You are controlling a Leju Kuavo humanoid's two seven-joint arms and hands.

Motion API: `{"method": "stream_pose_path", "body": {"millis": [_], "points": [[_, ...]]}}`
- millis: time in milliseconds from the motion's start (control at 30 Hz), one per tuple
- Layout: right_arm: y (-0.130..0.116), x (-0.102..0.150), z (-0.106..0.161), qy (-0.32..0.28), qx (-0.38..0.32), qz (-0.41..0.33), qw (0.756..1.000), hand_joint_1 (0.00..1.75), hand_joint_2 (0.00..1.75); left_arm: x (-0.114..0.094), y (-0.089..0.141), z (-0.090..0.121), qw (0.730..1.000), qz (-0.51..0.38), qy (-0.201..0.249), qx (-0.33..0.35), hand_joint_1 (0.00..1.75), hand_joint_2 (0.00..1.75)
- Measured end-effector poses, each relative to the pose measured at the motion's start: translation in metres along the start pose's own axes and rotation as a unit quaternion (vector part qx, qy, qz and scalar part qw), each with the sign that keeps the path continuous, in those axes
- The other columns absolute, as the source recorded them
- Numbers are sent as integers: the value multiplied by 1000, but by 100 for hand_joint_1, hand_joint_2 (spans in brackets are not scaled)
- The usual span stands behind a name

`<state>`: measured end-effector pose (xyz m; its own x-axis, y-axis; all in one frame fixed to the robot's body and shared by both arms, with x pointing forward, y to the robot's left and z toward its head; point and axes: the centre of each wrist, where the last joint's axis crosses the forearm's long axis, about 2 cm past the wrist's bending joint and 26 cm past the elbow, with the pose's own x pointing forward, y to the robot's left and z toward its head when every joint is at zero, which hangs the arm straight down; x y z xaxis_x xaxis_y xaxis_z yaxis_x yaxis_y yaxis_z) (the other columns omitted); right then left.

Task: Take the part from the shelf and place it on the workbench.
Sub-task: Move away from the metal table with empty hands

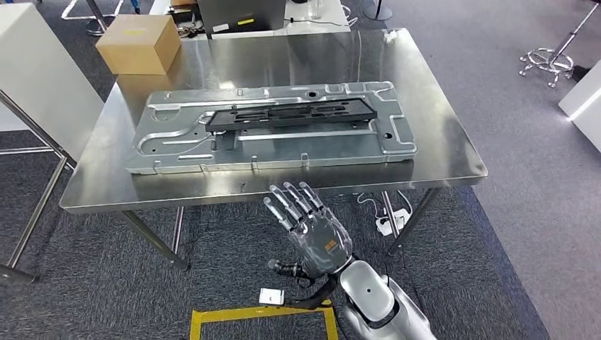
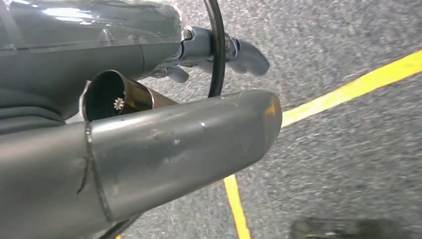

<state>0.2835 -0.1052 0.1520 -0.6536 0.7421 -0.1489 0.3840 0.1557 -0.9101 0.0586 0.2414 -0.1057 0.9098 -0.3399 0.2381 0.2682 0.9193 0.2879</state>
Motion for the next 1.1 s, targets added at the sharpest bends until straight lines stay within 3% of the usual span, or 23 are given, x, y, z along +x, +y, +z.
{"method": "stream_pose_path", "body": {"millis": [333,467,567,667,733,800,867,967,1000,1033,1100], "points": [[0,0,1,0,1,-1,1000,0,0,0,2,-1,1000,0,0,2,0,0],[2,-1,3,4,12,-14,1000,0,175,1,3,-1,1000,0,0,3,0,0],[11,-2,12,31,50,-91,994,0,175,0,4,-1,1000,5,1,5,0,0],[40,-8,35,123,107,-222,961,0,175,-1,4,-1,1000,18,3,5,0,0],[71,-21,64,240,150,-308,908,0,87,-1,4,-1,1000,27,4,4,0,0],[100,-27,106,366,191,-373,831,0,0,0,4,-1,999,32,7,3,0,0],[122,-21,158,486,244,-420,727,0,0,-1,4,-1,999,34,16,4,0,0],[137,15,248,656,361,-448,488,0,0,-4,3,-1,999,36,38,5,0,0],[137,30,271,684,392,-446,424,0,0,-5,3,-1,998,37,44,5,0,0],[135,44,289,698,413,-443,383,0,0,-7,3,0,998,37,48,5,0,0],[133,63,308,710,437,-440,335,0,0,-8,3,0,998,37,52,5,0,0]]}}
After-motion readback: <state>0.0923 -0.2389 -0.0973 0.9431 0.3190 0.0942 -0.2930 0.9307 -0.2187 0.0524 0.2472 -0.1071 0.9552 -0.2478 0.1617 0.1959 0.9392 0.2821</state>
